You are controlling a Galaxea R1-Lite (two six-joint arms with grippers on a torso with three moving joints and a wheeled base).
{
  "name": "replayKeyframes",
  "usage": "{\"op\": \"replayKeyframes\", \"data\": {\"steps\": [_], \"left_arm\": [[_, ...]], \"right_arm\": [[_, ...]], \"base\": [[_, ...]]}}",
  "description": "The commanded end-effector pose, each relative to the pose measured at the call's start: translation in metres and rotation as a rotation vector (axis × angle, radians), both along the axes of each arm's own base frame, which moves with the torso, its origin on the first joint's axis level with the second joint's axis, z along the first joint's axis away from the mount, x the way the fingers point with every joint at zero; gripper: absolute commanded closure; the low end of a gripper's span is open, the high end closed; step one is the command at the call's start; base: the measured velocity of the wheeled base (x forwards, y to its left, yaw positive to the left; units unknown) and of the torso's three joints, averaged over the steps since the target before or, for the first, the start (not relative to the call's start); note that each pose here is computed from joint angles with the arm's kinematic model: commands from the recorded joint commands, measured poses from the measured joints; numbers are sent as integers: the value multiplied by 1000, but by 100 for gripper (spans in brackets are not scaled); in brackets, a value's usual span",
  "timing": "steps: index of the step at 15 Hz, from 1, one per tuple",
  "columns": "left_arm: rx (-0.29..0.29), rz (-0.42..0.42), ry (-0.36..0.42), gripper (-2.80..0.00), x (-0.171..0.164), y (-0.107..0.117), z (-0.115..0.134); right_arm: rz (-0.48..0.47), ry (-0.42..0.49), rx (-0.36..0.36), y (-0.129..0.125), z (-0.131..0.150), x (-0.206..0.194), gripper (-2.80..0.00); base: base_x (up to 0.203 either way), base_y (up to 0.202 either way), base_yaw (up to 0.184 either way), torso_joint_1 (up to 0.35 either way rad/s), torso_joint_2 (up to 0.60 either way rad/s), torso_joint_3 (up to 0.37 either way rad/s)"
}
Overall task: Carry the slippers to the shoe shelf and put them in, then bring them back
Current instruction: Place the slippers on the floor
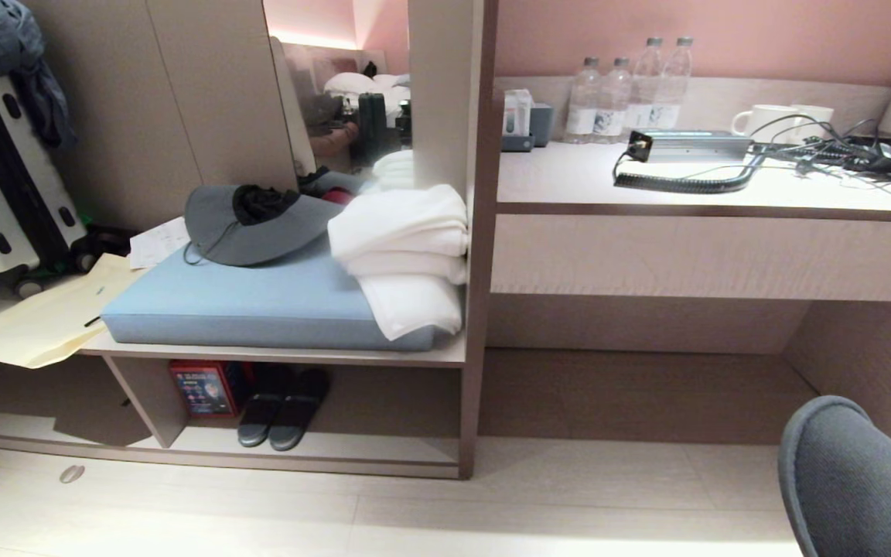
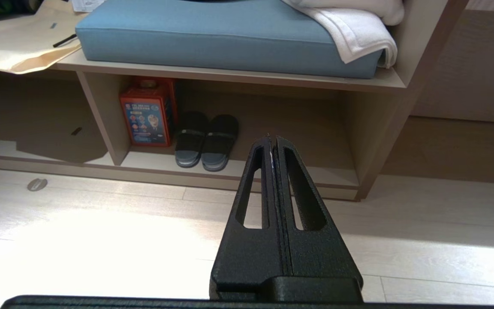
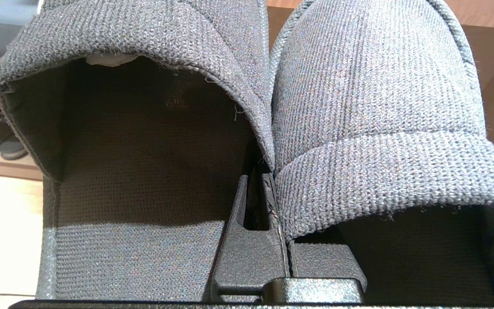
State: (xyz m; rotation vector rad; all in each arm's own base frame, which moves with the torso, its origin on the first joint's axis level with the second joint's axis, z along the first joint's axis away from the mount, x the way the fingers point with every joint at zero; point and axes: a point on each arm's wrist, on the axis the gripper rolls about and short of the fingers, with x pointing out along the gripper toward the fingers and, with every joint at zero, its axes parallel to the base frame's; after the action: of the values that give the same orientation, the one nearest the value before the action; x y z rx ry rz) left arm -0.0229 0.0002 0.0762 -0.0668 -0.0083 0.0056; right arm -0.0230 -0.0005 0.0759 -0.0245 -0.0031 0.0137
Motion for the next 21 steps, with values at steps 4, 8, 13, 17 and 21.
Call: {"op": "replayKeyframes", "data": {"steps": [4,8,13,17,21], "left_arm": [[-1,2,2,0,0,0,0],[-1,0,3,0,0,0,0],[-1,0,3,0,0,0,0],[-1,0,3,0,0,0,0],[-1,0,2,0,0,0,0]], "right_arm": [[0,1,-1,0,0,0,0],[0,1,0,0,0,0,0],[0,1,0,0,0,0,0],[0,1,0,0,0,0,0],[0,1,0,0,0,0,0]], "base": [[0,0,0,1,3,-108],[0,0,0,5,3,-197],[0,0,0,2,3,-199],[0,0,0,4,3,-201],[0,0,0,5,4,-197]]}}
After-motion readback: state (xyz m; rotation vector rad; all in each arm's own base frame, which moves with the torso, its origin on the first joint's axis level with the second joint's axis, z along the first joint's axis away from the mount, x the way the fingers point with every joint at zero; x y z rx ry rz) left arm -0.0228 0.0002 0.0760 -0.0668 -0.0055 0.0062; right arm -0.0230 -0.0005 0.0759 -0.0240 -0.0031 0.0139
